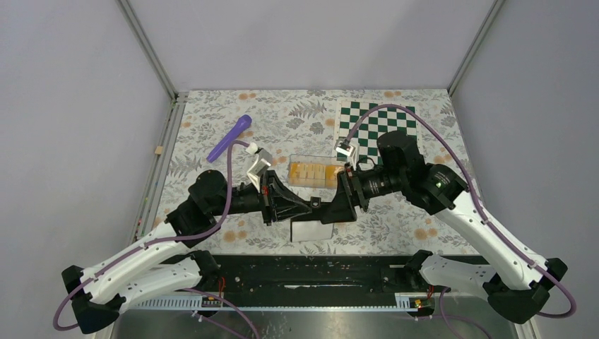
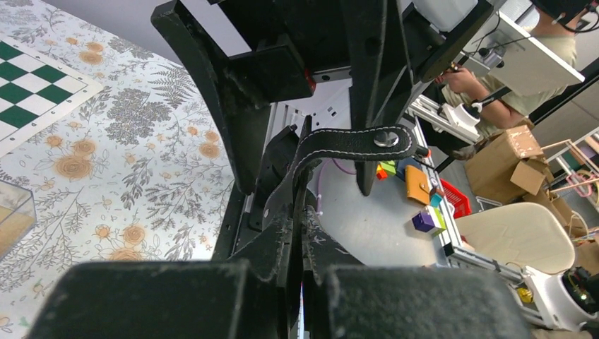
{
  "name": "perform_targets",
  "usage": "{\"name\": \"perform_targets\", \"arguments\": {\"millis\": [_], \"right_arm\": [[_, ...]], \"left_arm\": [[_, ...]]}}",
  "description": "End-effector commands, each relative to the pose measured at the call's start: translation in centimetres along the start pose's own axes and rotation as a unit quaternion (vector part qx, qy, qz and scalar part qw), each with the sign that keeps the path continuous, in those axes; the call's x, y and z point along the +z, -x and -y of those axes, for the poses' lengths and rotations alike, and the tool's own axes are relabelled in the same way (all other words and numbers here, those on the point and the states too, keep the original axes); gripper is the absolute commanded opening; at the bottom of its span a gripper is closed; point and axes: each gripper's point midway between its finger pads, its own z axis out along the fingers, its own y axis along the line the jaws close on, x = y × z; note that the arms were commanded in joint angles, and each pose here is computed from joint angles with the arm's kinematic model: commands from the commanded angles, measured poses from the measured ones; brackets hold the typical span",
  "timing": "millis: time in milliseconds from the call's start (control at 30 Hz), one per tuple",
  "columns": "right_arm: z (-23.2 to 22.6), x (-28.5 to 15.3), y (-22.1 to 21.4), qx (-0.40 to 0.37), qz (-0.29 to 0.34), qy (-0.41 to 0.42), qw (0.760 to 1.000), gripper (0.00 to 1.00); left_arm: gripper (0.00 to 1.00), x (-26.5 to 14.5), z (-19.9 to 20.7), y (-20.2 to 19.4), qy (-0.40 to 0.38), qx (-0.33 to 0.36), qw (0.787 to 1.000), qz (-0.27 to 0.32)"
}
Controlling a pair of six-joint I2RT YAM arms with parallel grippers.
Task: Put the credit cards into the card holder
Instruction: Turn over the card slot in the card holder.
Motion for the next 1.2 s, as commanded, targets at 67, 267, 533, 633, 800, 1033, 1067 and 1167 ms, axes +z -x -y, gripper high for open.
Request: {"name": "perform_targets", "arguments": {"millis": [67,267,533,633,800,1033,1067,1167], "right_arm": [[-1.3,0.6,2.1,-0.002,0.029,0.043,0.999,0.56],[0.0,0.8,2.1,0.01,0.04,0.01,0.999,0.0],[3.2,0.1,2.2,0.035,0.078,-0.065,0.994,0.0],[3.8,0.2,2.1,0.054,0.073,-0.064,0.994,0.0],[3.7,0.7,1.9,0.071,0.063,-0.038,0.995,0.0],[2.9,1.1,2.1,0.086,0.059,0.003,0.995,0.0],[2.9,1.2,2.0,0.087,0.058,0.006,0.995,0.0],[3.0,1.2,2.0,0.092,0.056,0.007,0.994,0.0]], "left_arm": [[0.0,-0.2,1.9,3.9,-0.011,0.003,0.998,0.059],[0.57,-0.7,-0.5,3.5,0.061,-0.021,0.996,0.06],[0.93,-5.4,-7.4,-2.1,0.286,-0.11,0.952,0.009],[0.92,-6.6,-8.6,-5.6,0.319,-0.145,0.936,-0.027],[0.9,-6.8,-9.5,-8.8,0.321,-0.186,0.928,-0.039],[0.87,-5.6,-10.8,-10.3,0.313,-0.183,0.931,-0.05],[0.86,-5.3,-10.9,-10.5,0.311,-0.182,0.931,-0.057],[0.85,-4.5,-10.9,-10.8,0.298,-0.181,0.934,-0.072]]}}
